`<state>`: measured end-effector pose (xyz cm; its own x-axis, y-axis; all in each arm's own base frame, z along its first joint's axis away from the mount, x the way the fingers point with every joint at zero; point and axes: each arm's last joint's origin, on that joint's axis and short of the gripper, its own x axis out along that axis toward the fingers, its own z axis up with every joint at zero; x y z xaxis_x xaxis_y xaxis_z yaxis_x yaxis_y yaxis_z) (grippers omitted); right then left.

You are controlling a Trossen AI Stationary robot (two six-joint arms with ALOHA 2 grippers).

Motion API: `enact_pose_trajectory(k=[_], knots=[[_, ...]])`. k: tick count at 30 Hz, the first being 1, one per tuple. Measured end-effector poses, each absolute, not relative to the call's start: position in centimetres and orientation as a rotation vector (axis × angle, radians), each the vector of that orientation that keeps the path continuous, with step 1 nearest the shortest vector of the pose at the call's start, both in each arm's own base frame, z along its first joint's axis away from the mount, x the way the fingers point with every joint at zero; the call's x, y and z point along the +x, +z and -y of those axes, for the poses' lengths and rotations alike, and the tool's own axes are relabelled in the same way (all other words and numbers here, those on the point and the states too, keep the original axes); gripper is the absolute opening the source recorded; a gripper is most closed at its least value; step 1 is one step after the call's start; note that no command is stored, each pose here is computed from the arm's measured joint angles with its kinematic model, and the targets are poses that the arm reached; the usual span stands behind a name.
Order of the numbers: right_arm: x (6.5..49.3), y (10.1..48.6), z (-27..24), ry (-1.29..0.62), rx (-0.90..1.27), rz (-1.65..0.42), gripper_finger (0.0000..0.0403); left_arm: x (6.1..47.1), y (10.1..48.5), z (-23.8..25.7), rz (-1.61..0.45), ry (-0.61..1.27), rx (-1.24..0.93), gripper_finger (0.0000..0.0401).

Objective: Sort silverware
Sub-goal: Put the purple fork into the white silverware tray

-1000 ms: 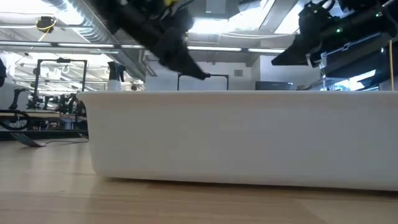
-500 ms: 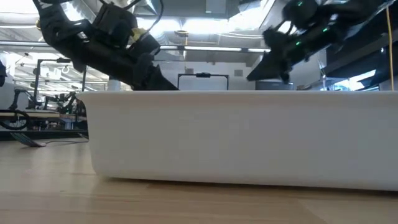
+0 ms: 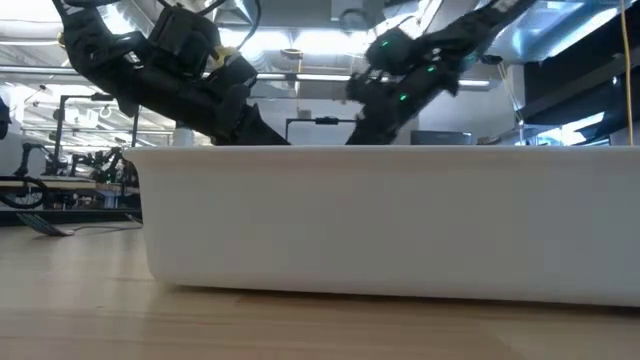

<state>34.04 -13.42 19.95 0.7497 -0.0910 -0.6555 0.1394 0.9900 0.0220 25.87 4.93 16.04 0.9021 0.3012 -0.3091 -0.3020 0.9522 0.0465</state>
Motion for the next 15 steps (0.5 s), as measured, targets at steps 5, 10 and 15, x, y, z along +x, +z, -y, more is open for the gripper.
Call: enact_pose_trajectory(k=[5, 10, 15], knots=[[36.5, 17.9, 14.5, -0.102, 0.096, -0.798, 0.0000, 25.8, 15.9, -4.9, -0.331, 0.312, -0.005, 0.0123], [38.5, 16.1, 14.7, -0.088, 0.144, -0.876, 0.0000, 25.7, 15.7, -4.9, -0.360, 0.312, -0.006, 0.0123], [39.5, 15.1, 15.1, -0.084, 0.196, -0.948, 0.0000, 25.7, 15.5, -4.9, -0.375, 0.313, -0.016, 0.0123]])
